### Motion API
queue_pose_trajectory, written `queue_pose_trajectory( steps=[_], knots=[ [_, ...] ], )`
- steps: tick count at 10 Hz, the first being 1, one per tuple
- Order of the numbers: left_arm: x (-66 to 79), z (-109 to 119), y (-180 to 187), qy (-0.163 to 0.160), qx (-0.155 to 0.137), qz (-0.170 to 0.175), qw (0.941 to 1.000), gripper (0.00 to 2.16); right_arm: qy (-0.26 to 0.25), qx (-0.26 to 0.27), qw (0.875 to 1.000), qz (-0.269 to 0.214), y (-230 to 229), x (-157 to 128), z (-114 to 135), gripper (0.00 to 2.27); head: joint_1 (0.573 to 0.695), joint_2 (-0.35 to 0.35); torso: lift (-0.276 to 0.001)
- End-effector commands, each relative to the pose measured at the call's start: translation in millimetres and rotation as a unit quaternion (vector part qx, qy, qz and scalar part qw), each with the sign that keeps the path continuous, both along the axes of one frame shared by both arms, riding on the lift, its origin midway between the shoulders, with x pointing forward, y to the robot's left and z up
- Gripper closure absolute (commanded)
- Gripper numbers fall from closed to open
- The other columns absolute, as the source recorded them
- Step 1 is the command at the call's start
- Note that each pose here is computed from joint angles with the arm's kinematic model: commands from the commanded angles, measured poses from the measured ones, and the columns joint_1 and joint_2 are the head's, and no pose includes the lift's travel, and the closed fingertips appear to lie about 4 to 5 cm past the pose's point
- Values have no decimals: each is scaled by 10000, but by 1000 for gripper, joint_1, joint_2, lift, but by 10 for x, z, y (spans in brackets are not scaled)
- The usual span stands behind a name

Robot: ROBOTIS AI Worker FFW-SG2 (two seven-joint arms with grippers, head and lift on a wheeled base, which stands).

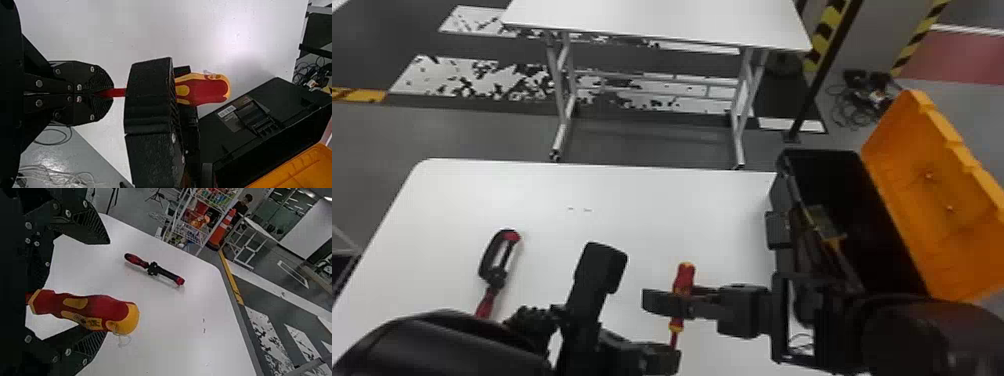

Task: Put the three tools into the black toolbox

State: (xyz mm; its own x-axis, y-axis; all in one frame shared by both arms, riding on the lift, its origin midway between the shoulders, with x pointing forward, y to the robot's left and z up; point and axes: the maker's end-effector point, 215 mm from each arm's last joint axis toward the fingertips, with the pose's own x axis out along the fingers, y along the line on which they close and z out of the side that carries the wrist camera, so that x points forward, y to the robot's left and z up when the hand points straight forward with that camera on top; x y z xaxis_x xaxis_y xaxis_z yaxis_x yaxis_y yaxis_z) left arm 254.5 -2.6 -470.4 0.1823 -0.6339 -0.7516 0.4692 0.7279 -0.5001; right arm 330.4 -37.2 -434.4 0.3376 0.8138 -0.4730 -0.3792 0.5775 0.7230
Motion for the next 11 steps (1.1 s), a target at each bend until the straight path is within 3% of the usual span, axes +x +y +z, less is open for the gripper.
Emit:
queue_pose_trajectory(
  steps=[1,2,8,10,11],
  knots=[
    [-5,-10,-7,21,-9,4,10000,2030,2,-58,10000,-31,-7,26,-26,1973,695,-81,-51],
    [-1,-11,-1,21,-7,11,10000,2030,-13,-85,10000,-27,-13,28,-26,2236,695,-83,-51],
    [35,4,-16,-146,-19,37,9999,2020,-87,-74,9999,-119,-73,27,-16,2236,695,-89,-51],
    [70,69,28,-241,-76,140,9996,1747,-97,-32,9997,-230,-175,44,-18,2236,695,-96,-51],
    [88,136,75,-266,-182,209,9993,1021,-130,-1,9994,-319,-254,84,13,2236,695,-102,-51]
  ],
)
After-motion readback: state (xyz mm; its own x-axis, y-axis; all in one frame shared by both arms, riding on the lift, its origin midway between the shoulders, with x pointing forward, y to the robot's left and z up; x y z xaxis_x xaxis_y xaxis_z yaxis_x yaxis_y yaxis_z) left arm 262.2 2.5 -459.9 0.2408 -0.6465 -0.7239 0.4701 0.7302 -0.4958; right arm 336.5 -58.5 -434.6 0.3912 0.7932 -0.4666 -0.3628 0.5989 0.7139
